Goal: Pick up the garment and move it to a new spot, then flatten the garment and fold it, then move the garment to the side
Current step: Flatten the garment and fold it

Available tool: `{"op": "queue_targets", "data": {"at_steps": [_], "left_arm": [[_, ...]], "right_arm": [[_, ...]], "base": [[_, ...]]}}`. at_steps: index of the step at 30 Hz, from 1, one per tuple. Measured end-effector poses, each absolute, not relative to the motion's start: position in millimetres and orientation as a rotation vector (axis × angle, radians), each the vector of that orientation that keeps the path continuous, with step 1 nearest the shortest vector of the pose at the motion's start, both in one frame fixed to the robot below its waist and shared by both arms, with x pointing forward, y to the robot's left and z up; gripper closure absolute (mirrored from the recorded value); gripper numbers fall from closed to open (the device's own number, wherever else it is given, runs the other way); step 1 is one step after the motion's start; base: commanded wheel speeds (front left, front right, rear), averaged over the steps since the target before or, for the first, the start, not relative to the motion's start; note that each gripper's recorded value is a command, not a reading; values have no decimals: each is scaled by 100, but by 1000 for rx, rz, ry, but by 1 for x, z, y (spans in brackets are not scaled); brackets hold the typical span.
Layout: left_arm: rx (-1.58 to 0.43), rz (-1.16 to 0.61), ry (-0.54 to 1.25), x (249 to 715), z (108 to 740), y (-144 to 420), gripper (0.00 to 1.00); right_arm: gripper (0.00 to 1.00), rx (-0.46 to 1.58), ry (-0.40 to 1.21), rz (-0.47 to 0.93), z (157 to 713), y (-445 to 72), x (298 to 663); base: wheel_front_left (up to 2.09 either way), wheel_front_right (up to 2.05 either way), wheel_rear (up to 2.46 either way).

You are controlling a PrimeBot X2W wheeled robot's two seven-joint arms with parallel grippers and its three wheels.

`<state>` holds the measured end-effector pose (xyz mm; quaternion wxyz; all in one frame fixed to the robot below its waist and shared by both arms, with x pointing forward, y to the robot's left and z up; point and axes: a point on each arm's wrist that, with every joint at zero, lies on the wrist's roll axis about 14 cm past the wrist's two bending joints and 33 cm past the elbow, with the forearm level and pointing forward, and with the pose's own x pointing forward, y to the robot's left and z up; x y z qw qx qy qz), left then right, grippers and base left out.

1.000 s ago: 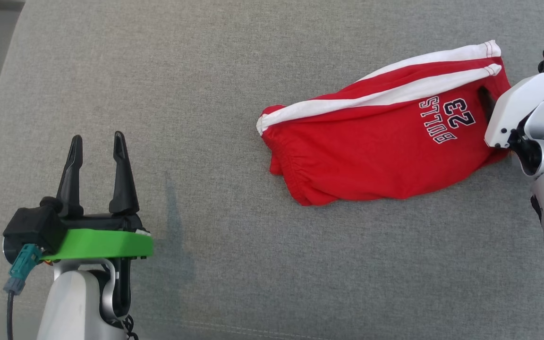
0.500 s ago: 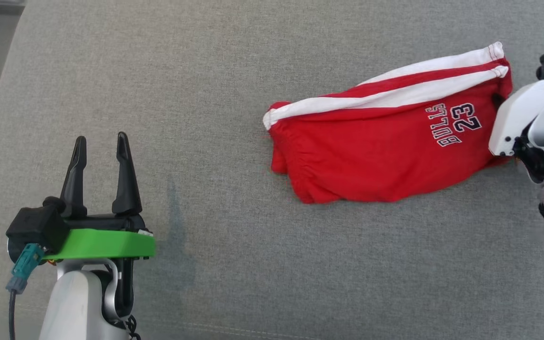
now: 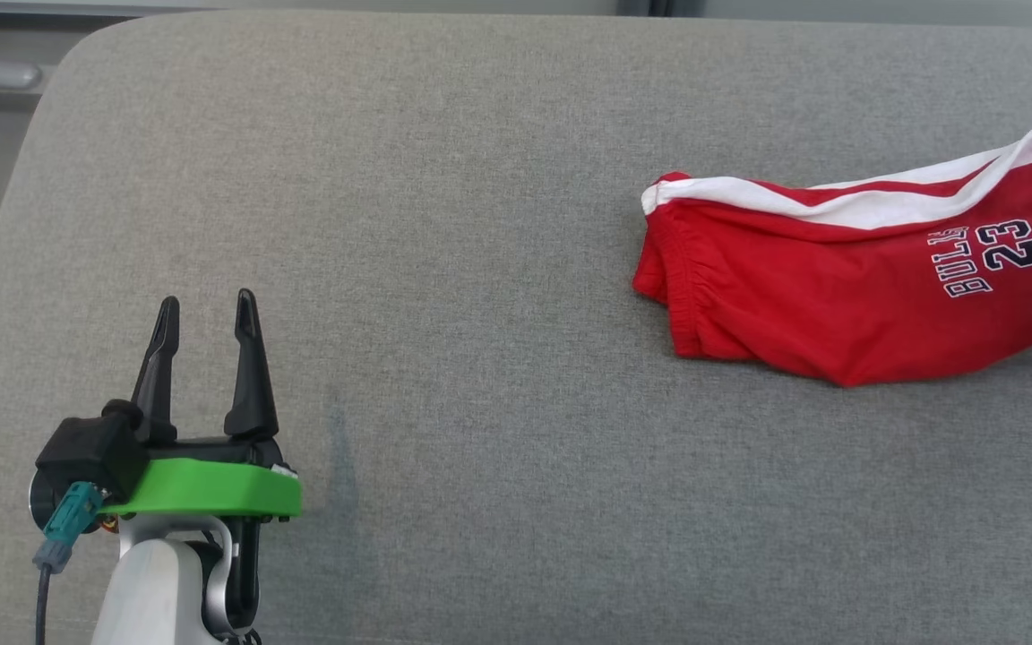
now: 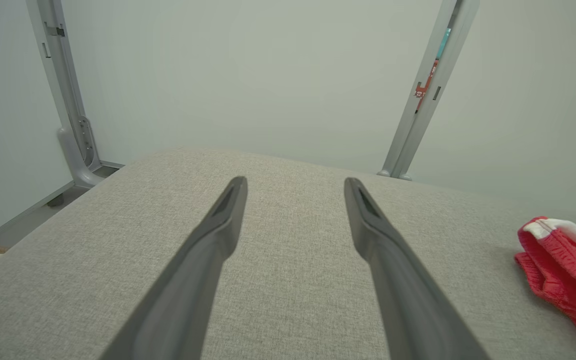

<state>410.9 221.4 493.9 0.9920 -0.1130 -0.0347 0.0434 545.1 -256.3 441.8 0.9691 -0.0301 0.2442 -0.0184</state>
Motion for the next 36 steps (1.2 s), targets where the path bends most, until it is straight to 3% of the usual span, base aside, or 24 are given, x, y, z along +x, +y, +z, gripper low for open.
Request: {"op": "queue_targets", "data": {"at_steps": [5, 19, 36], "left_arm": [[-235, 71, -79, 404, 499, 216, 0], [-246, 66, -101, 394, 507, 216, 0], [-240, 101, -84, 392, 503, 229, 0]], "right_arm": [[100, -105, 410, 15, 475, -229, 541], [100, -20, 350, 311, 511, -84, 521], [100, -75, 535, 590, 440, 19, 504]], "base": [[0, 0, 0], [0, 0, 0], [0, 0, 0]]}}
